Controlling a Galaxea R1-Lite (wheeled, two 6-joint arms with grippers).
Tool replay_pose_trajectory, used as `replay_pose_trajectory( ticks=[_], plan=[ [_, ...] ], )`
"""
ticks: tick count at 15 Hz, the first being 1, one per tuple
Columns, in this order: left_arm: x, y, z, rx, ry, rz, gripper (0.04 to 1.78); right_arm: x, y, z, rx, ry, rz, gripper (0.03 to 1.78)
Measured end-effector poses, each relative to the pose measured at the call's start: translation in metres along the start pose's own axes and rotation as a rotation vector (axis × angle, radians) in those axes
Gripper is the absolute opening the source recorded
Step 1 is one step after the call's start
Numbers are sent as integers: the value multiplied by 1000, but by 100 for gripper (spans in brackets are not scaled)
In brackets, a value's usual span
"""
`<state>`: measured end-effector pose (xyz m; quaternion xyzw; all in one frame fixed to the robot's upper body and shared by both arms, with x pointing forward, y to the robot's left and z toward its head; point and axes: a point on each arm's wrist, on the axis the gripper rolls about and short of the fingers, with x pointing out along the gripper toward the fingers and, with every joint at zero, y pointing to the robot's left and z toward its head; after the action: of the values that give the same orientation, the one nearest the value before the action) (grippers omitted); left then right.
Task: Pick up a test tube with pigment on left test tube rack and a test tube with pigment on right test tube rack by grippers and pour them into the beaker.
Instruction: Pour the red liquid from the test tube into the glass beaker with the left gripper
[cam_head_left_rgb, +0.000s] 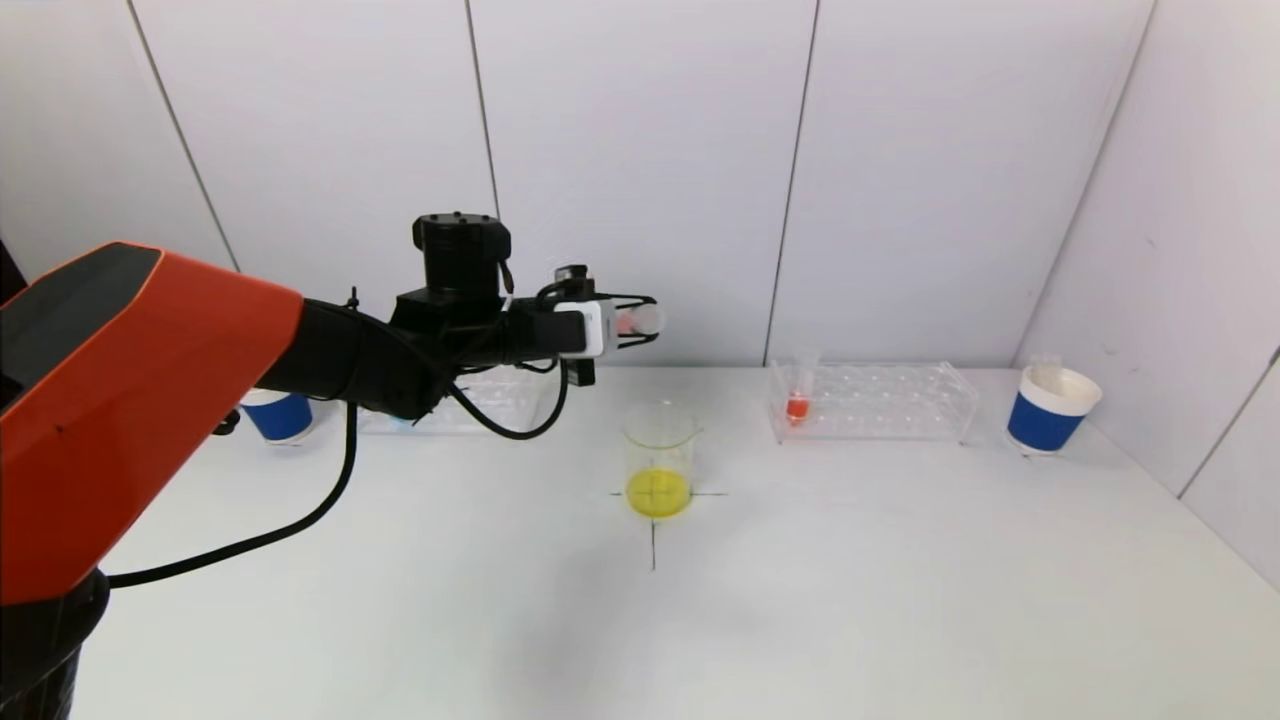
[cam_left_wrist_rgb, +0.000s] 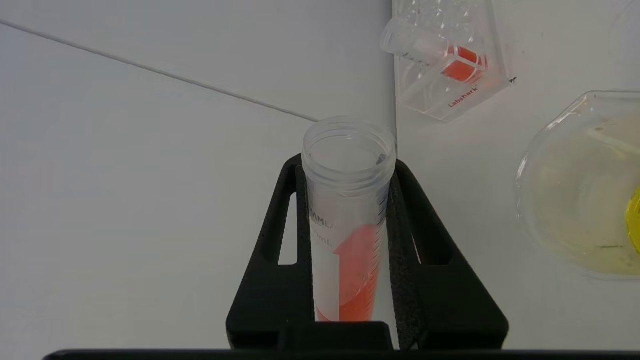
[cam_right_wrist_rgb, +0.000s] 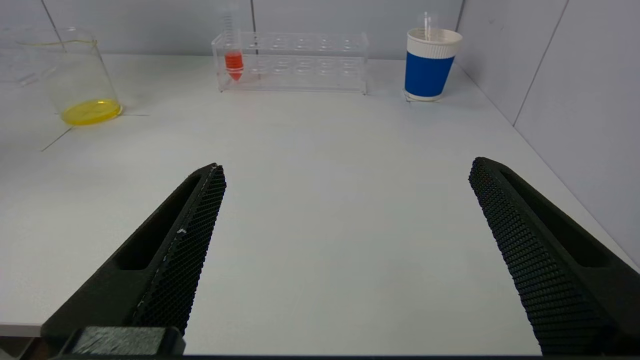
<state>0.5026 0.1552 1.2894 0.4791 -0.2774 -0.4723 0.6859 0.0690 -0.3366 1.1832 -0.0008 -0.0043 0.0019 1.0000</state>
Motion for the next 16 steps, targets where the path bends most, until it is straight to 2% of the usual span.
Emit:
replay_pose_trajectory(
  ticks=[10, 16],
  plan=[
    [-3, -3, -4, 124, -42, 7, 44, 0, 0, 0, 0, 0, 0, 177],
    [2, -16, -14, 184, -42, 9, 44, 0, 0, 0, 0, 0, 0, 177]
  ],
)
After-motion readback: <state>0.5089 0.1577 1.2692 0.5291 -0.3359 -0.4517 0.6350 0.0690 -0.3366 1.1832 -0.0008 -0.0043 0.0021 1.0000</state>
